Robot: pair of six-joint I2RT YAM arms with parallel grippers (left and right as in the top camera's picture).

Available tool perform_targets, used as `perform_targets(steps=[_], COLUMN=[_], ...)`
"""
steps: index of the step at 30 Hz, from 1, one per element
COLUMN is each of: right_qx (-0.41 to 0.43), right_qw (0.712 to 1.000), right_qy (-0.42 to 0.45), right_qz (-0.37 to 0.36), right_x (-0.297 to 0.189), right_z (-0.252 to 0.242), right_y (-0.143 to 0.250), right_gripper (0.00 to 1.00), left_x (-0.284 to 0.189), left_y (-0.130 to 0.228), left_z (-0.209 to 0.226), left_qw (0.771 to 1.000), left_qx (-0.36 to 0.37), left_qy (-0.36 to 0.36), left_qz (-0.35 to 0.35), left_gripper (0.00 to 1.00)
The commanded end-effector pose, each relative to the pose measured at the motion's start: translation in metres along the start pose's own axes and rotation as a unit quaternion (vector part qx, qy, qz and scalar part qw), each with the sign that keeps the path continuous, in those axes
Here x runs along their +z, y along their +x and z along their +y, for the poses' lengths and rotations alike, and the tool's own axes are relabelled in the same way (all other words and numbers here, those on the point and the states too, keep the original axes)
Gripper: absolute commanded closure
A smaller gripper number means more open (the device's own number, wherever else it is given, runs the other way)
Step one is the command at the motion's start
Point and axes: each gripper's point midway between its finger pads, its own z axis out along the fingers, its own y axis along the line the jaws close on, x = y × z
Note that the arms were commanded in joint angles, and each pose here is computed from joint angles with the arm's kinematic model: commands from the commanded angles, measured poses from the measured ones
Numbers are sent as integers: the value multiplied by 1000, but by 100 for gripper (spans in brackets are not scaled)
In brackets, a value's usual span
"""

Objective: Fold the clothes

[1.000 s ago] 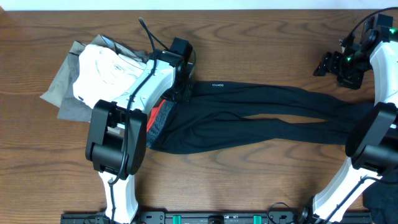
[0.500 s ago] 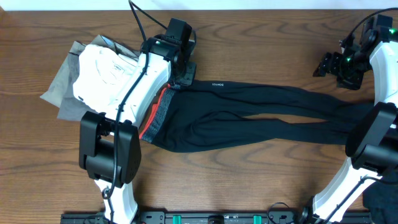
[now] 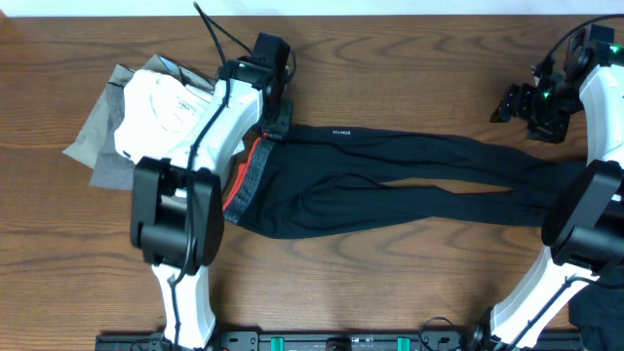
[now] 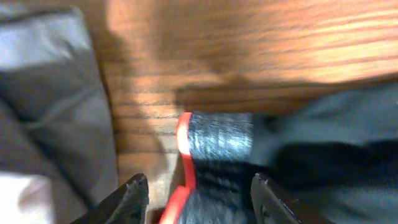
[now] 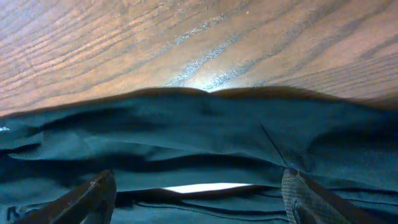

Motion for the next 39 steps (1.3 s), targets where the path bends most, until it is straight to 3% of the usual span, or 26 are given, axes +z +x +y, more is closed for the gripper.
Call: perform_targets(steps=[1,5,7,9,12,13,23,31,39], right_qx=[-7,-7,-7,-7,-7,-7,-8,-9,-7], right_qw=[1000,1000,1000,1000,1000,1000,1000,1000,999], right_qy=[-6,-6,-6,-6,-5,-6,-6,-6,34], right_qz=[6,7,7,7,7,7,5,-3,-23], right_x=[1,1,1,1,1,1,1,1,1], right_z=[4,4,4,4,4,4,4,4,-11], right_y=[4,4,4,4,4,4,3,-1,-10], right_gripper=[18,17,17,17,17,17,17,14,4], left_x=[29,33,33,33,30,27,-40,-53,-44], left_y=[13,16,15,11,-1,-8,-83,-88,-69], left_z=[-2,-19,-21,-21,-22,-22,10,73,92], left_qw=[999,998,998,998,998,999,992,967,973], left_qx=[11,20,22,21,20,20,-8,-112,-143], left_qy=[2,47,47,48,50,51,-34,-170,-147], left_qz=[37,46,43,34,13,3,-123,-152,-110], left_gripper=[46,47,52,65,91,94,94,94,87])
